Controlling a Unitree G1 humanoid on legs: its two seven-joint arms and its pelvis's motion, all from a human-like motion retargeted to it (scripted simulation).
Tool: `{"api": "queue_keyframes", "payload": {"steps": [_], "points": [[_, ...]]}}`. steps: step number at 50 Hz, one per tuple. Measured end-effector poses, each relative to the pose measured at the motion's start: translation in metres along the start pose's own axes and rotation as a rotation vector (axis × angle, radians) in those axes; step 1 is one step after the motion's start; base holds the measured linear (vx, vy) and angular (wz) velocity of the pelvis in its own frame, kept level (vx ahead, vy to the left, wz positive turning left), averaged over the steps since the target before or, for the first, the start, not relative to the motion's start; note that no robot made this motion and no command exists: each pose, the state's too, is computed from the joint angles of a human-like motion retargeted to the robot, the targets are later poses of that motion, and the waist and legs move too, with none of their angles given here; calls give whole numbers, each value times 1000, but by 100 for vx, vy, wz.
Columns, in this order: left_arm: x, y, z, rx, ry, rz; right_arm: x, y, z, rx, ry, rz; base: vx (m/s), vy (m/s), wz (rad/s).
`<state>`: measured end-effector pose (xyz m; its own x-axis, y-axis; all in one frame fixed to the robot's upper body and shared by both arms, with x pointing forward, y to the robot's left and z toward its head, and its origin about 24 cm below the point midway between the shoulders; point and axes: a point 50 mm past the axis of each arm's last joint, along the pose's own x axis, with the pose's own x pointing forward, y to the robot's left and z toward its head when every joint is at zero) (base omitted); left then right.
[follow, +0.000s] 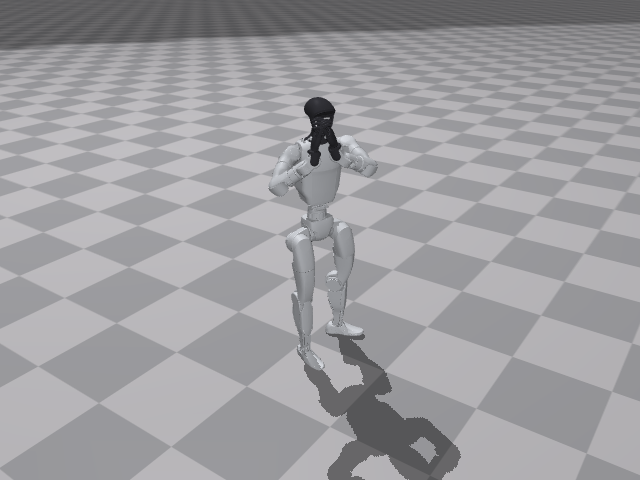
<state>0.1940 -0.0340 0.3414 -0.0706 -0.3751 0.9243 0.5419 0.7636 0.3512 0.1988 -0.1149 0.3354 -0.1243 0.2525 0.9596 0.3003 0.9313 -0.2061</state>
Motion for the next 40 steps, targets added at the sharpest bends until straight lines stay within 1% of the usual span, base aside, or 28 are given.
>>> {"api": "queue_keyframes", "payload": {"steps": [3, 6, 7, 10, 12, 14, 16, 19, 20, 23, 25, 27, 29, 32, 34, 36, 38, 40], "points": [[-4, 19, 3, 33, 7, 11, -3, -11, -9, -4, 58, -6, 1, 1, -43], [-6, 34, 5, 50, 16, 92, -8, -25, -21, 1, 153, -119, 1, 1, -38], [-5, 32, 3, 43, 26, 99, -9, -24, -24, 14, 174, -131, 2, 1, -36], [1, 11, -6, -10, 61, 76, -5, 1, -18, 78, 157, -34, 2, 0, -34], [4, 3, -7, -5, 52, 78, -3, 11, -15, 73, 125, -26, 2, -2, -29], [3, 8, -7, 48, 33, 53, -2, 9, -18, 43, 114, -29, 1, -2, -25], [1, 24, -3, 100, 25, 48, -3, -2, -22, 43, 140, -39, 1, -1, -21], [-2, 42, 2, 139, 17, 107, -6, -19, -29, 19, 185, -145, 0, 0, -6], [-2, 39, 1, 120, 27, 107, -6, -17, -29, 28, 189, -147, 0, 0, 0], [1, 17, -6, 29, 66, 80, -1, 6, -21, 86, 160, -56, 0, 0, 0], [2, 9, -9, 16, 68, 78, 2, 17, -18, 64, 120, -25, 0, 0, 0], [0, 15, -10, 56, 65, 55, 3, 16, -21, 10, 104, -7, 0, 0, 0], [-4, 31, -9, 90, 86, 40, 0, 9, -28, 18, 147, 5, 0, 0, 0], [-9, 46, -13, 86, 137, 104, -7, -2, -37, 41, 241, -103, 0, 0, 0], [-8, 39, -19, 38, 173, 109, -7, 4, -37, 63, 251, -96, 0, 0, 0], [-6, 25, -24, 9, 190, 88, -3, 20, -30, 92, 220, -14, 0, 0, 0], [-5, 22, -25, 48, 171, 69, 0, 26, -28, 62, 182, 16, 0, 0, 0], [-6, 30, -22, 116, 148, 29, 1, 22, -29, 22, 161, 30, 0, 0, 0]]}}
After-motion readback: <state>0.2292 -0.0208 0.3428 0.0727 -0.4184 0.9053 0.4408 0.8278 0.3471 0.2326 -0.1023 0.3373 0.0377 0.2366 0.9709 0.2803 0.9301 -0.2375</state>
